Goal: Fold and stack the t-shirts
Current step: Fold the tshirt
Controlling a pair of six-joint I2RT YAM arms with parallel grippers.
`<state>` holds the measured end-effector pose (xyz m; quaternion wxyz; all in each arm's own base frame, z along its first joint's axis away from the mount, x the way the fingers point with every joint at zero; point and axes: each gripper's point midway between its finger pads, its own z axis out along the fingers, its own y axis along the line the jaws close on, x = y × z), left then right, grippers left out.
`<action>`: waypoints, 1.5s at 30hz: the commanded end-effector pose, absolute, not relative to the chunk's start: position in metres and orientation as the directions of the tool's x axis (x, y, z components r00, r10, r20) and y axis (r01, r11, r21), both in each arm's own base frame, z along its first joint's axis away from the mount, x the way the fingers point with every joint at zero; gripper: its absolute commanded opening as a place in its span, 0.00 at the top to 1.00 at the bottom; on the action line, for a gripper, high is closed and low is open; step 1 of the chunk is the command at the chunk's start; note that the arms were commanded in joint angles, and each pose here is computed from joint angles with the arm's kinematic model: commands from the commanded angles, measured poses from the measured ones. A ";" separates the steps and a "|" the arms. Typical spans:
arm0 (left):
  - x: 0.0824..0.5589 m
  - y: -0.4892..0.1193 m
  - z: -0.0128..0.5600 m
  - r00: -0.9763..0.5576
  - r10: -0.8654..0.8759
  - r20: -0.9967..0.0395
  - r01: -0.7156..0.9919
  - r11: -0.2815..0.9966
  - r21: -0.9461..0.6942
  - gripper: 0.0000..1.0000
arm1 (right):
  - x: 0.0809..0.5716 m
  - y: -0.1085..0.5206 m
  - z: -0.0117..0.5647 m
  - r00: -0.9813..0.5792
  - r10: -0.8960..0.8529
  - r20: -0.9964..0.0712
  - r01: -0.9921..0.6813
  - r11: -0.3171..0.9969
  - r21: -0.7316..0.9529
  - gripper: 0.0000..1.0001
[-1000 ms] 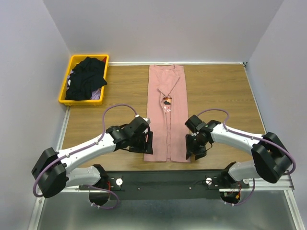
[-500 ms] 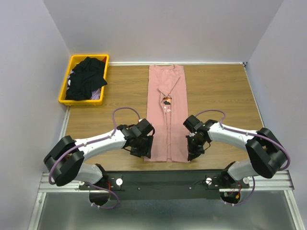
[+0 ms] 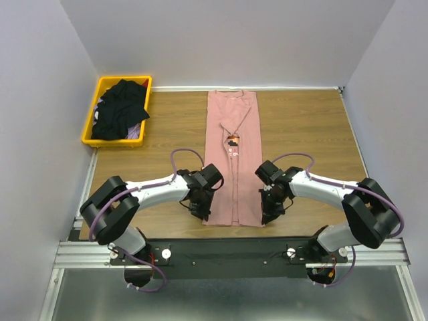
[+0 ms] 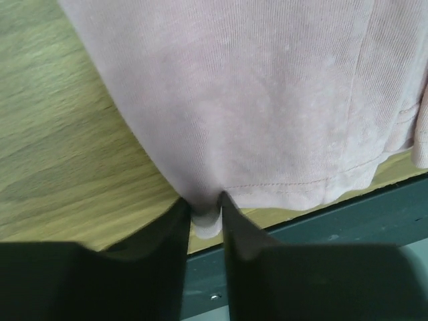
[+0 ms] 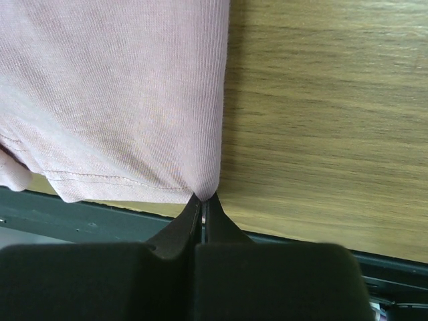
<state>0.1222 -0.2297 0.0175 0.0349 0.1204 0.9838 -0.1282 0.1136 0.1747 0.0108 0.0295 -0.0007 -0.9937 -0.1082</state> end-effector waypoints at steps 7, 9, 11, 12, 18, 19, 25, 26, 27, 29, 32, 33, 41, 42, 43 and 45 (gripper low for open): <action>0.099 -0.230 0.027 -0.959 0.274 -0.076 0.285 0.927 -0.243 1.00 | 0.107 0.183 0.020 -0.996 -0.058 0.071 -0.037 0.963 0.268 0.99; 0.082 -0.234 0.038 -0.952 0.299 -0.071 0.307 0.909 -0.281 1.00 | 0.098 0.182 0.027 -0.994 -0.067 0.090 -0.039 0.956 0.291 0.99; 0.074 -0.235 0.043 -0.957 0.282 -0.067 0.288 0.908 -0.303 1.00 | 0.096 0.182 0.033 -0.994 -0.068 0.091 -0.038 0.952 0.303 0.99; 0.075 -0.238 0.051 -0.956 0.278 -0.098 0.294 0.896 -0.333 1.00 | 0.098 0.183 0.038 -0.995 -0.072 0.071 -0.046 0.948 0.313 0.99; 0.144 -0.250 0.083 -0.944 0.179 -0.276 0.287 0.859 -0.423 1.00 | 0.159 0.179 0.062 -0.991 -0.042 -0.130 -0.069 0.976 0.206 0.99; 0.160 -0.248 0.085 -0.939 0.157 -0.307 0.280 0.867 -0.412 1.00 | 0.170 0.180 0.066 -0.988 -0.041 -0.152 -0.072 0.977 0.201 0.99; 0.271 -0.251 0.121 -0.863 0.046 -0.502 0.279 0.873 -0.400 1.00 | 0.267 0.167 0.089 -0.949 -0.033 -0.313 -0.069 0.992 0.104 0.99; 0.287 -0.254 0.131 -0.841 0.043 -0.539 0.298 0.868 -0.397 1.00 | 0.291 0.166 0.096 -0.939 -0.018 -0.344 -0.054 0.994 0.096 0.99; 0.303 -0.253 0.129 -0.829 0.029 -0.558 0.289 0.877 -0.384 1.00 | 0.303 0.164 0.099 -0.929 -0.032 -0.368 -0.068 0.994 0.083 0.99; 0.330 -0.248 0.138 -0.802 0.008 -0.597 0.282 0.886 -0.367 1.00 | 0.326 0.162 0.104 -0.919 -0.030 -0.393 -0.063 0.995 0.071 0.99; 0.362 -0.245 0.137 -0.780 -0.017 -0.626 0.266 0.896 -0.355 1.00 | 0.360 0.162 0.110 -0.899 -0.032 -0.437 -0.061 0.997 0.053 0.99; 0.370 -0.246 0.131 -0.778 -0.021 -0.627 0.260 0.899 -0.352 1.00 | 0.366 0.163 0.104 -0.903 -0.042 -0.427 -0.068 0.997 0.046 0.99; 0.413 -0.239 0.124 -0.747 -0.067 -0.662 0.231 0.906 -0.353 1.00 | 0.415 0.163 0.110 -0.869 -0.034 -0.493 -0.069 0.996 0.053 0.99; 0.415 -0.238 0.122 -0.747 -0.072 -0.661 0.226 0.907 -0.354 1.00 | 0.418 0.163 0.108 -0.871 -0.033 -0.491 -0.067 0.996 0.052 0.99; 0.417 -0.237 0.118 -0.751 -0.075 -0.656 0.220 0.908 -0.356 1.00 | 0.424 0.164 0.105 -0.869 -0.038 -0.493 -0.071 0.996 0.049 0.99; 0.421 -0.237 0.113 -0.751 -0.079 -0.655 0.214 0.910 -0.355 1.00 | 0.429 0.164 0.099 -0.870 -0.042 -0.492 -0.072 0.996 0.043 0.99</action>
